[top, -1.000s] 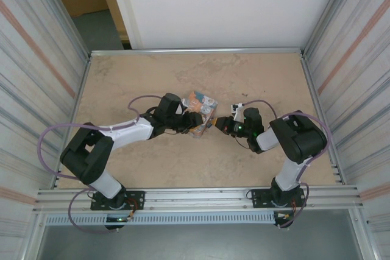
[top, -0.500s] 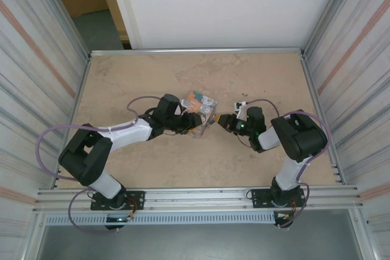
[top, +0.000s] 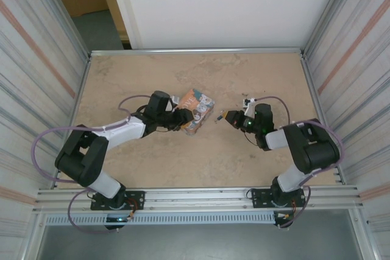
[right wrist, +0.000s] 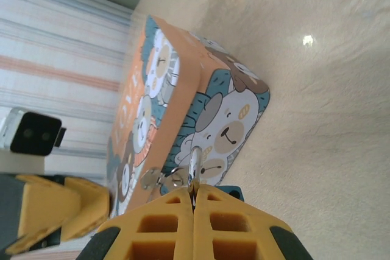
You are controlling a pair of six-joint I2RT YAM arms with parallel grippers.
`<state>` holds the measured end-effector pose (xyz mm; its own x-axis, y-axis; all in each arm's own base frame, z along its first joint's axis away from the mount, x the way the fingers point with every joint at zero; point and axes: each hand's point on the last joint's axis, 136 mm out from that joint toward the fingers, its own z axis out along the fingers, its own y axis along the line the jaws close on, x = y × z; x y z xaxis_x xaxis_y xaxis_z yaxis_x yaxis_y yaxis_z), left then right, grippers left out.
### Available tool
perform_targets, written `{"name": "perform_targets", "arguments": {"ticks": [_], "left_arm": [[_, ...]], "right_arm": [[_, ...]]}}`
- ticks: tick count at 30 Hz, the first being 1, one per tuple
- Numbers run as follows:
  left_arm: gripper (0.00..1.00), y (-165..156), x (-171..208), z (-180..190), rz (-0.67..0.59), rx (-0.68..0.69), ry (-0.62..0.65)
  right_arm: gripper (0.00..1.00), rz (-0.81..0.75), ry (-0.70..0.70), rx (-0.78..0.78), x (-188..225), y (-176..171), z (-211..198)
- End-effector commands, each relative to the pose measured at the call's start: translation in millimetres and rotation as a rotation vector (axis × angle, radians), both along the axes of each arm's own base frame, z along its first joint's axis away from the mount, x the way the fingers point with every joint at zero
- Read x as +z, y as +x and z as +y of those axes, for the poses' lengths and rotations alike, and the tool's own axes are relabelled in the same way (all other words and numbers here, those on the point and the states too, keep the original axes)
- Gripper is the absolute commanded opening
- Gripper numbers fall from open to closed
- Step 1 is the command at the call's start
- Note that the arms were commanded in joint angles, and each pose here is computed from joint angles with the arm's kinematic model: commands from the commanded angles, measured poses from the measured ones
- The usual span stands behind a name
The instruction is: Unlock the padlock with the key
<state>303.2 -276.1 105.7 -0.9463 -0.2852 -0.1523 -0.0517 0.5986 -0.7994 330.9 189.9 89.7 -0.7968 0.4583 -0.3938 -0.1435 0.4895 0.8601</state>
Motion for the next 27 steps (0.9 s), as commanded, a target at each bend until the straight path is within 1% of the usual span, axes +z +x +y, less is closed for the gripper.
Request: {"name": "perform_targets", "arguments": {"ticks": [1,8,15,22,25,27], "left_arm": [[0.36,-2.2,-29.4,28.5,0.063,0.038,0.101],[0.37,17.1,-27.3,33.2,0.053,0.046,0.087],[0.37,25.1,-10.4,36.1,-0.003,0.059,0.068],[0.39,23.2,33.2,53.4,-0.146,0.118,0.089],[0.4,18.8,53.2,64.6,-0.214,0.144,0.115],[0.41,15.1,63.0,75.9,-0.258,0.168,0.153]], "right_arm": [[0.0,-0.022,-0.096,0.017,4.2,-9.7,-9.5],[0.0,-0.089,-0.211,0.083,41.7,-33.4,-16.0],[0.0,-0.103,-0.259,0.171,70.7,-65.2,-16.7],[0.0,-0.078,-0.283,0.218,90.4,-91.4,-17.4],[0.0,-0.062,-0.302,0.247,94.6,-101.6,-14.4],[0.0,-0.049,-0.318,0.261,95.4,-107.3,-13.3]]}}
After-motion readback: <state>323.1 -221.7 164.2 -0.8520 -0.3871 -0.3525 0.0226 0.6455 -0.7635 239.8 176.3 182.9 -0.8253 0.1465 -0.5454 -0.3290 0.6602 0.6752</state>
